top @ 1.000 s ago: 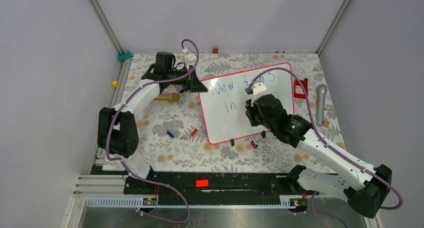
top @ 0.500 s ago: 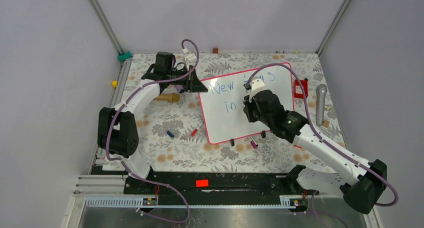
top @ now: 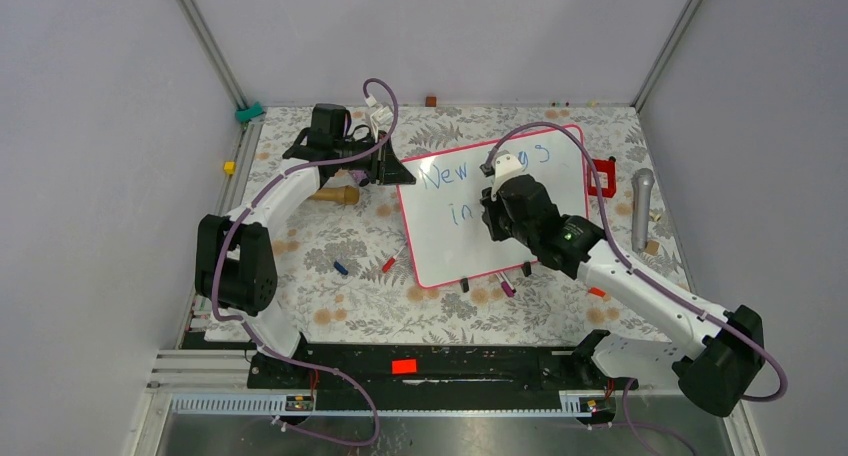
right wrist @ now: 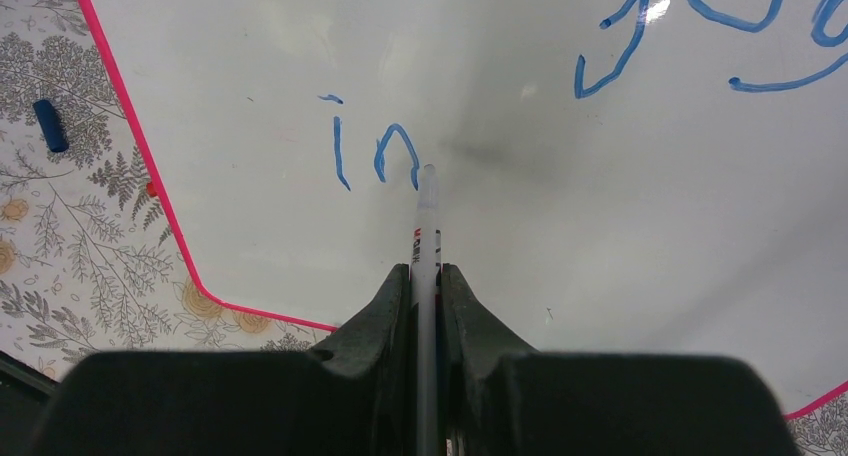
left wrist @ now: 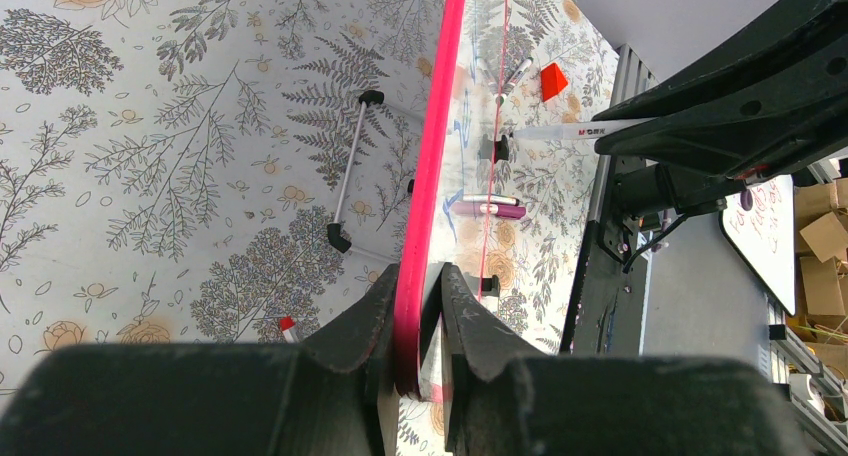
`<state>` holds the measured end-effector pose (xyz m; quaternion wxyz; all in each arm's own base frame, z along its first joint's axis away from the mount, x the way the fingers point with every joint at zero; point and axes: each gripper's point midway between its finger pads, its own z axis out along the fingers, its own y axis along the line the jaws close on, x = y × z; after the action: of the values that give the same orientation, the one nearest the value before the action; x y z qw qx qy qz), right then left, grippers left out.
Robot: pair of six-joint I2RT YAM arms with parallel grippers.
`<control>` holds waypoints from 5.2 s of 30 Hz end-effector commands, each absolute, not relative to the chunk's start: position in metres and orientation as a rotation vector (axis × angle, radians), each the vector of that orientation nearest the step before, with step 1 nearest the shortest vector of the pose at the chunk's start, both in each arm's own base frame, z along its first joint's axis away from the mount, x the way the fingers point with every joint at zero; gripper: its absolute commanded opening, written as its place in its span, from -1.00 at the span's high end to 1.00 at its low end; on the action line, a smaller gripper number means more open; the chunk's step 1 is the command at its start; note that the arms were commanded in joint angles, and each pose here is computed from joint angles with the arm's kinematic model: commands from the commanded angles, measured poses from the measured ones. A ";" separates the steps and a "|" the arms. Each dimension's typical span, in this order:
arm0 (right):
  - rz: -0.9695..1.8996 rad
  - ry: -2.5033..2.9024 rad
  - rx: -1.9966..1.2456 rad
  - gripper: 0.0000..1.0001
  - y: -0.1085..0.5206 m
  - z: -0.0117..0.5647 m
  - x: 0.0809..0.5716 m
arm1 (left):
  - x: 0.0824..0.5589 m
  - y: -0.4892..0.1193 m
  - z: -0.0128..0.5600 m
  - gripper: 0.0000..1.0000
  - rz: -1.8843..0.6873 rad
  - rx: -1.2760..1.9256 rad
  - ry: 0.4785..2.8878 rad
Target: Write a sentence on the whiteboard
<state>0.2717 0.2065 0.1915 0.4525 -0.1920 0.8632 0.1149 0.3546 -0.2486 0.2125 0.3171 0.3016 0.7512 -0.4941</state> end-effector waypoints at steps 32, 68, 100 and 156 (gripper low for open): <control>0.227 2.065 -0.398 1.00 0.213 0.204 0.304 | 0.375 -0.252 0.203 0.77 -1.092 0.883 1.916; 0.191 2.104 -0.389 1.00 0.192 0.203 0.285 | 0.376 -0.251 0.205 0.77 -1.082 0.885 1.909; 0.257 2.139 -0.372 1.00 0.197 0.198 0.298 | 0.376 -0.250 0.204 0.77 -1.074 0.891 1.919; 0.178 2.076 -0.264 1.00 0.164 0.221 0.301 | 0.376 -0.250 0.203 0.77 -1.070 0.890 1.922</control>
<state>0.2902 0.1754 0.2104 0.4775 -0.1297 0.8644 0.0894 0.3542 -0.2491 0.2128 0.3182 0.3059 0.7504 -0.4920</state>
